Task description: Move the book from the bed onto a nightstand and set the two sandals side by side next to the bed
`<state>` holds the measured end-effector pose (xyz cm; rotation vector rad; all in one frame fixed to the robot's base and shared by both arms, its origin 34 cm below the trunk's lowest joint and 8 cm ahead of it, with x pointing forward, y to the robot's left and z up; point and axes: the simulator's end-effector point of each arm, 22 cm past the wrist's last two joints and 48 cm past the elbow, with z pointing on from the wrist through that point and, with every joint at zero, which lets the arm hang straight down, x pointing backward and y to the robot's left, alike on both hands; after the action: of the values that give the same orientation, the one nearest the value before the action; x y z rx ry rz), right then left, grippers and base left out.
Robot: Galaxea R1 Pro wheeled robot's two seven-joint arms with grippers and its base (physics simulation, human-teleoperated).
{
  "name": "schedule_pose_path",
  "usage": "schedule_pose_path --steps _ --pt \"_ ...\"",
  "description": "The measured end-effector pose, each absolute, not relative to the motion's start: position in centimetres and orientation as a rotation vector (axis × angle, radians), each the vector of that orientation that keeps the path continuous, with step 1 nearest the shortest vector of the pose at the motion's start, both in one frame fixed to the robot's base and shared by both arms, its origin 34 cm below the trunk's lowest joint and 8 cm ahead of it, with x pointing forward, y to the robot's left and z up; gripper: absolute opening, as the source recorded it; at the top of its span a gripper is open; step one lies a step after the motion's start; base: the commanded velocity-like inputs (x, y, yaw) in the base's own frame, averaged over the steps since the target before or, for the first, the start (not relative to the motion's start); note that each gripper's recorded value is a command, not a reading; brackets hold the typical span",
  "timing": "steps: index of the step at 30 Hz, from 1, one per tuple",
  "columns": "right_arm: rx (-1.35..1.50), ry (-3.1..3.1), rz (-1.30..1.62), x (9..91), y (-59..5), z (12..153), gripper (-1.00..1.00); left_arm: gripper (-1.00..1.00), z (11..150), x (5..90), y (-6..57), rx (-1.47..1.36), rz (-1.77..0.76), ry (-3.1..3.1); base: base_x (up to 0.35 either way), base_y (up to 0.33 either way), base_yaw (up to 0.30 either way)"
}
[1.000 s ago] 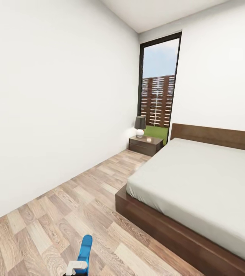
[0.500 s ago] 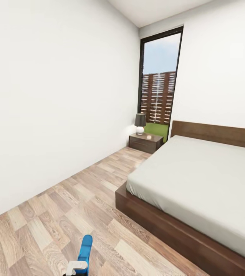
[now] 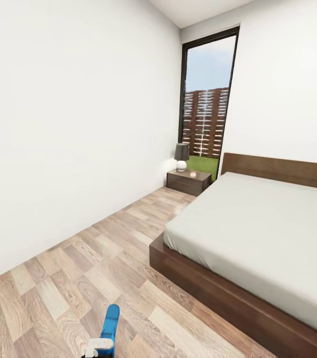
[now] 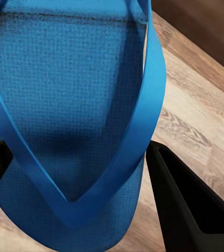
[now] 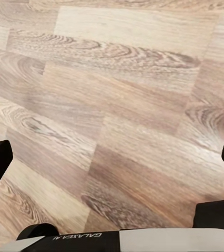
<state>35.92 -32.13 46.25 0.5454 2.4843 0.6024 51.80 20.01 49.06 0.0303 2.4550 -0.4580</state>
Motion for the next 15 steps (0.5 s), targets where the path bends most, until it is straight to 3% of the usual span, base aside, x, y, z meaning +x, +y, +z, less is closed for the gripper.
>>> schedule_pose_path --steps 15 --pt "0.555 2.506 0.599 35.2 -32.1 45.7 1.00 -1.00 48.3 51.1 18.5 0.023 -0.485 2.474 0.000 0.000 0.000"
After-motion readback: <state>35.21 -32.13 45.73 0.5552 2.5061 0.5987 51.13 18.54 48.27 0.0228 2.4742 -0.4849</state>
